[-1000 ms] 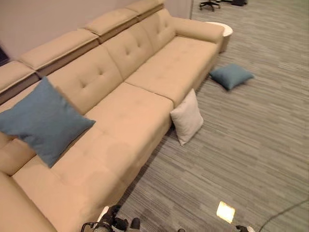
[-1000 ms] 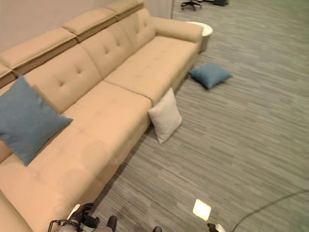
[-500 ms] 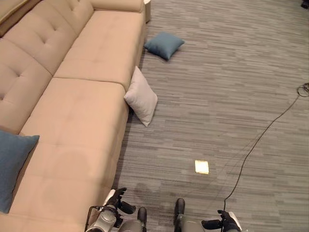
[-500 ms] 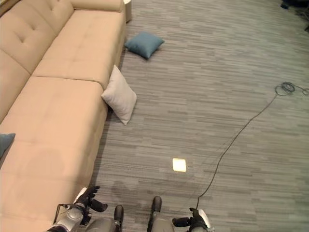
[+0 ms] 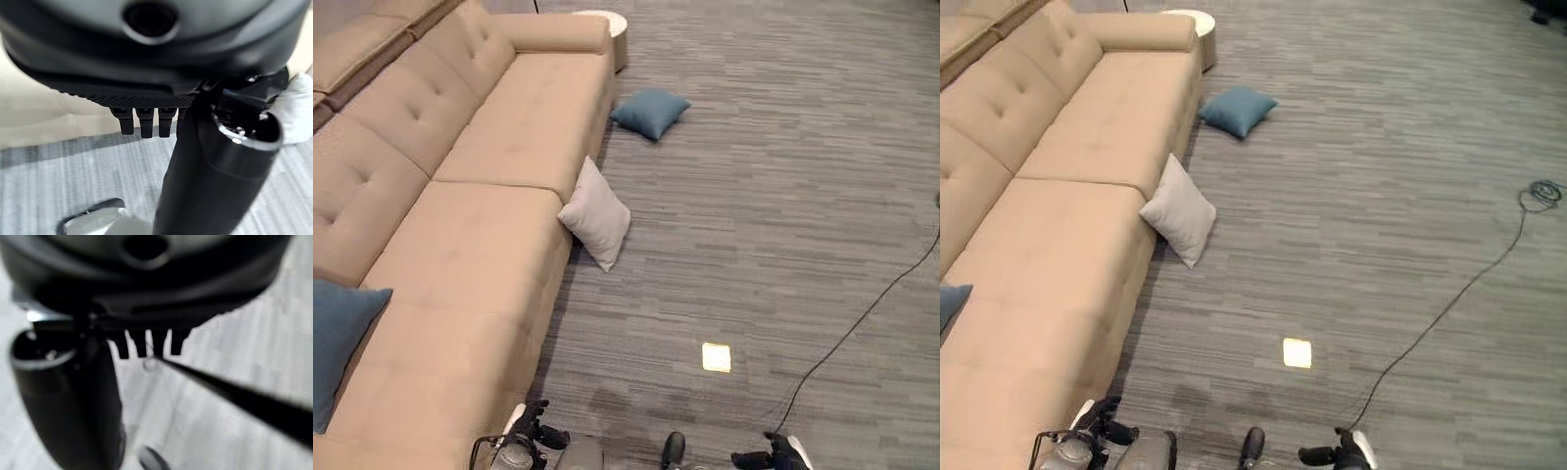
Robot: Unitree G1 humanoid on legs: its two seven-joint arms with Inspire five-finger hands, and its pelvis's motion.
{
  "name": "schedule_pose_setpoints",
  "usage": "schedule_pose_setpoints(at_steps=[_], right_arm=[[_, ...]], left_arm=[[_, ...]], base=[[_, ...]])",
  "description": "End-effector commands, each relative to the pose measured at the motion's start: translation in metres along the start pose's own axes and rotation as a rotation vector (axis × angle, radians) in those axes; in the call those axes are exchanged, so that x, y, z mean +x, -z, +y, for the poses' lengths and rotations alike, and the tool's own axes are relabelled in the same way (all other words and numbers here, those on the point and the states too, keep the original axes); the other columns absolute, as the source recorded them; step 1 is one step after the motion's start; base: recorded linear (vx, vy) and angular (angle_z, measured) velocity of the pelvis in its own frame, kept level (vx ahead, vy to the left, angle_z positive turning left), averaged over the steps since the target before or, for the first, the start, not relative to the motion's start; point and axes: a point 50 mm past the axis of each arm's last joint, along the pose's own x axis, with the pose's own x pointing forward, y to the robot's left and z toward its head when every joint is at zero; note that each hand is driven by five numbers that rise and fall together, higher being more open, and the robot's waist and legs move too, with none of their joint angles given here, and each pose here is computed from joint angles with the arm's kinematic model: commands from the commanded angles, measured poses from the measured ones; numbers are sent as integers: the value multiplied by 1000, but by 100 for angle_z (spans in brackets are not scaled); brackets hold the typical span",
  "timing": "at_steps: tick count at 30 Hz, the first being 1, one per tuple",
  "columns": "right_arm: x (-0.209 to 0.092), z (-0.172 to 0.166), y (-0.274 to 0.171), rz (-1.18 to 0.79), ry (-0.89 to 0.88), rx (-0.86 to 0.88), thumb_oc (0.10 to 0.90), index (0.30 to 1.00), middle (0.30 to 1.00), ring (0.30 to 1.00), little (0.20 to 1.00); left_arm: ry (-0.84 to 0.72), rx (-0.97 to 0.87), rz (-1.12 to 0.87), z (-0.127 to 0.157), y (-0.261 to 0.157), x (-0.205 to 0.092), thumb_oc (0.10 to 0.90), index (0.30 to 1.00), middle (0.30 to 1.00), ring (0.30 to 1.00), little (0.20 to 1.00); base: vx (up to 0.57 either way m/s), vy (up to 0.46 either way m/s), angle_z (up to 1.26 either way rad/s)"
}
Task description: Pick up all the scattered cushions and arrange them neatly on the sofa.
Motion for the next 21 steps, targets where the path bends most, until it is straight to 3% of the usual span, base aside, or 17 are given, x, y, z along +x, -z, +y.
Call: schedule_pose_setpoints(at_steps=[1, 12, 21], right_arm=[[3, -32, 11, 16, 111, 1, 800, 900, 900, 900, 900], [1, -16, 8, 4, 60, -31, 800, 900, 900, 900, 900], [3, -11, -11, -54, 28, -31, 800, 900, 900, 900, 900]], left_arm=[[24, 11, -57, -12, -12, -1, 800, 900, 900, 900, 900], [16, 0, 35, -5, 17, -5, 800, 900, 900, 900, 900], [-29, -6, 1, 10, 7, -1, 800, 900, 900, 900, 900]], base=[[300, -86, 29], [296, 13, -14], [181, 63, 0]])
